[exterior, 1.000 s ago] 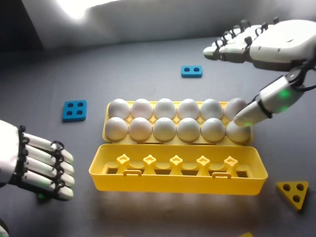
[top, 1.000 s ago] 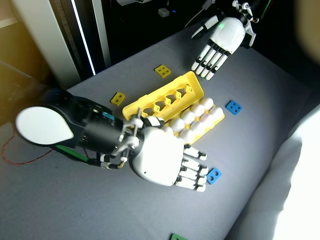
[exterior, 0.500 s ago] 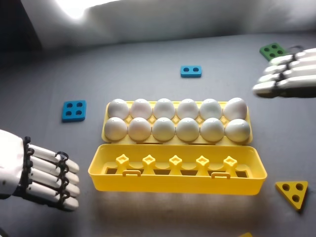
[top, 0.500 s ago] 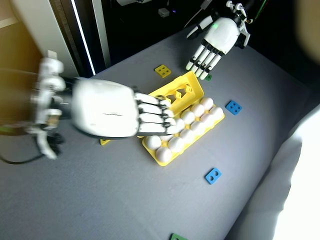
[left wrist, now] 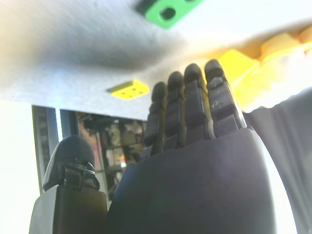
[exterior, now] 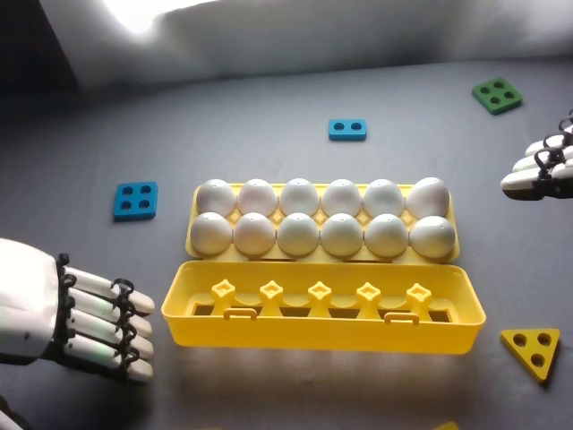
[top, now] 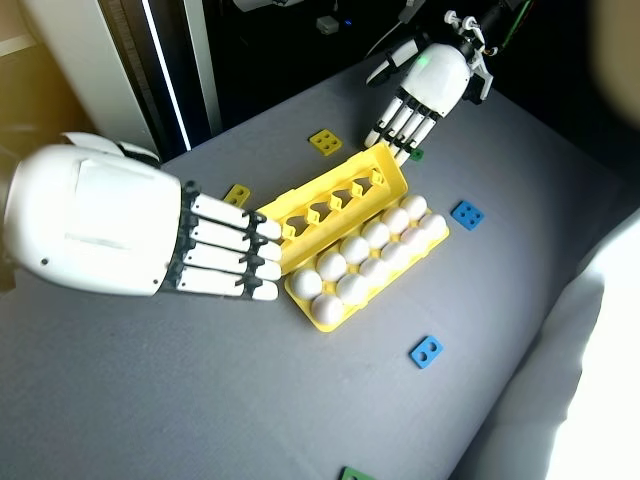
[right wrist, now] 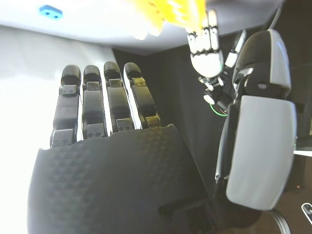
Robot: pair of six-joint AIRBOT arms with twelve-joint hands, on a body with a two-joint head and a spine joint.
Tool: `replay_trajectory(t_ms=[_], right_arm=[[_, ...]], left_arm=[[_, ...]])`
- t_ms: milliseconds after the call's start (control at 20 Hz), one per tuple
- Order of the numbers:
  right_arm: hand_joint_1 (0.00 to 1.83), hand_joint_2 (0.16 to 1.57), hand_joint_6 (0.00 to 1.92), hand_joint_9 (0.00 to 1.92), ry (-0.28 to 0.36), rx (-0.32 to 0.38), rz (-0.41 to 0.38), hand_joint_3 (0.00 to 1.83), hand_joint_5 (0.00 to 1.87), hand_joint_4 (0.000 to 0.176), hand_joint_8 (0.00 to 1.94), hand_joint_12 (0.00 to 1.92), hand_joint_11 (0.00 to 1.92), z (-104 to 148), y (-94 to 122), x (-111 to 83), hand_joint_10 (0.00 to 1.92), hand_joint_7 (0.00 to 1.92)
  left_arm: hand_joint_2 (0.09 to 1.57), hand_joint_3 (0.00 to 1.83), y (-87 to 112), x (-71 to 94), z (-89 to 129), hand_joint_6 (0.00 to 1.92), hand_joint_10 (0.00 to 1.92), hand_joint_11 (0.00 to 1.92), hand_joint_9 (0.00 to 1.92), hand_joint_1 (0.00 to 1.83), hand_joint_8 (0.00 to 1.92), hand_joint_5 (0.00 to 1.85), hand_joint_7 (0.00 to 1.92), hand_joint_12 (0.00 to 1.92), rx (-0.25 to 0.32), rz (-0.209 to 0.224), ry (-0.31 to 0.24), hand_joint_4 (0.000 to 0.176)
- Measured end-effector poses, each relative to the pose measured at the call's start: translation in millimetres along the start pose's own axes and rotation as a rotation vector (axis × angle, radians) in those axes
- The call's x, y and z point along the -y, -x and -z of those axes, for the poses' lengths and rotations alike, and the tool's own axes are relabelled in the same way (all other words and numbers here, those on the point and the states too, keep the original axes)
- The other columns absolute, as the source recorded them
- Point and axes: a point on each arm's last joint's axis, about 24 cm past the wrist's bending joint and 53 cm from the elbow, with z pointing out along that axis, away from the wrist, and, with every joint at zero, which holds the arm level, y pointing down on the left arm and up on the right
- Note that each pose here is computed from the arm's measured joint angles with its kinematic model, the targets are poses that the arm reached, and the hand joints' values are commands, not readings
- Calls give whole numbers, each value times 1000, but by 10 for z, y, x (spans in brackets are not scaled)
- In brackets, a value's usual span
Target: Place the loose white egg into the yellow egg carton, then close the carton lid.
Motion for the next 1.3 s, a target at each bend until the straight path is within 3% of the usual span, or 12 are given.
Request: replay_trajectory(t_ms=[300,500,700,1050,1300], right_arm=[[436,857,7,101,-66,30,14,1,132,0,4,337,0,56,76,164,4,124],[459,844,1,76,-62,28,-7,0,127,0,1,194,0,53,69,154,0,111],[515,849,6,113,-63,32,-12,0,155,0,4,287,0,54,78,157,8,135],[534,843,6,94,-55,41,-34,0,142,0,4,240,0,51,98,138,1,122],[564,843,4,95,-48,51,-55,0,142,0,3,248,0,51,119,125,1,125]], left_arm=[[1224,0,-42,37,-113,0,0,0,55,0,0,121,89,0,-8,6,-13,0],[1227,1,11,41,-163,1,0,0,54,0,1,122,89,0,5,-1,-9,0],[1229,1,38,28,-183,0,0,0,31,0,0,91,60,0,8,-10,-3,0],[1233,3,110,41,-194,0,0,0,0,0,0,0,0,0,13,-11,-4,0],[1232,2,270,36,-118,0,0,0,0,0,0,0,0,0,36,-22,-5,0]])
